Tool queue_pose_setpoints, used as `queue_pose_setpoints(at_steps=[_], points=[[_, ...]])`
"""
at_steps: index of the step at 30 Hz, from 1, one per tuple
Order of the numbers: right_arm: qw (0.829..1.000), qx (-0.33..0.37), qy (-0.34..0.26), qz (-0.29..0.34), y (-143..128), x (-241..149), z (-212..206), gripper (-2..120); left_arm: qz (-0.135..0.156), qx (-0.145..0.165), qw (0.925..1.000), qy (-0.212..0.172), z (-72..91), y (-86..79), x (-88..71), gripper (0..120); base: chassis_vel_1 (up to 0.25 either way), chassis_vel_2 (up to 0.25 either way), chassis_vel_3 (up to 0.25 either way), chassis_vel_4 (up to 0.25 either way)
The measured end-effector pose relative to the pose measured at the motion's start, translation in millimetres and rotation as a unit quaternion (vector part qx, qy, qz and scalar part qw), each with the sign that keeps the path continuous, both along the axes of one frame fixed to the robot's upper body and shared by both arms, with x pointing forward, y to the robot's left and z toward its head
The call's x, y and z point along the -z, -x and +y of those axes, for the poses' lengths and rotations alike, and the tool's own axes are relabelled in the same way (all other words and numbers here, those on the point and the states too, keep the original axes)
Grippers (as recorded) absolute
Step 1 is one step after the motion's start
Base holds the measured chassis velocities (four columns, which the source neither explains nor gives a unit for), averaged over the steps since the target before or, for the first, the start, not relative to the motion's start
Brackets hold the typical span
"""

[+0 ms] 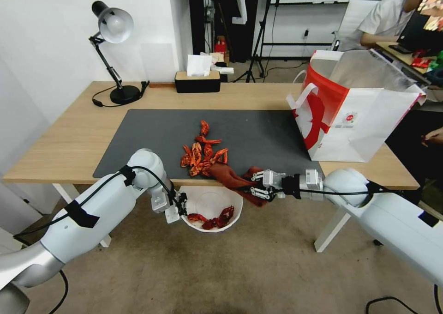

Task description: Sweep shrimp from table into container with towel, then put container into takeout bag.

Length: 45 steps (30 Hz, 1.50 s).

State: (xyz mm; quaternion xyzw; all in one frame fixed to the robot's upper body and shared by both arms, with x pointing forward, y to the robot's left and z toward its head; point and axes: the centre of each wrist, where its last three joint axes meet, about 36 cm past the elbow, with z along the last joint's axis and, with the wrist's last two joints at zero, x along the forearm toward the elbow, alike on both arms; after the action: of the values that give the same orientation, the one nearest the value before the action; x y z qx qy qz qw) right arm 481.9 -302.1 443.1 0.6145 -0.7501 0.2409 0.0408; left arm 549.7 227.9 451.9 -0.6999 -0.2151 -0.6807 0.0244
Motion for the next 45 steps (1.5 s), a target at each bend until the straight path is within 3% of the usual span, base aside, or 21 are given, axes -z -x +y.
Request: queue_pose_setpoints(at_steps=[8,21,35,45], points=[[1.0,-0.01,-0.001,0.009,15.3,3.4,0.7,10,0.007,-0.001,1.0,0.001,-0.6,2.4,5.8,0,0.0,0.0,0.0,0.0],[1.0,-0.017,-0.001,0.026,30.8,10.5,-1.4,10,0.003,-0.007,1.0,-0.001,6.8,2.8,2.5,0,0.0,0.0,0.0,0.0],[0.999,-0.017,0.003,0.041,47.5,12.9,-7.1,10,0.004,-0.005,1.0,0.002,4.0,4.7,3.4,0,0.0,0.0,0.0,0.0],[0.999,0.001,-0.034,0.042,52.4,-13.6,-9.7,10,0.001,-0.002,1.0,0.0,1.7,2.3,1.3,0,0.0,0.0,0.0,0.0]])
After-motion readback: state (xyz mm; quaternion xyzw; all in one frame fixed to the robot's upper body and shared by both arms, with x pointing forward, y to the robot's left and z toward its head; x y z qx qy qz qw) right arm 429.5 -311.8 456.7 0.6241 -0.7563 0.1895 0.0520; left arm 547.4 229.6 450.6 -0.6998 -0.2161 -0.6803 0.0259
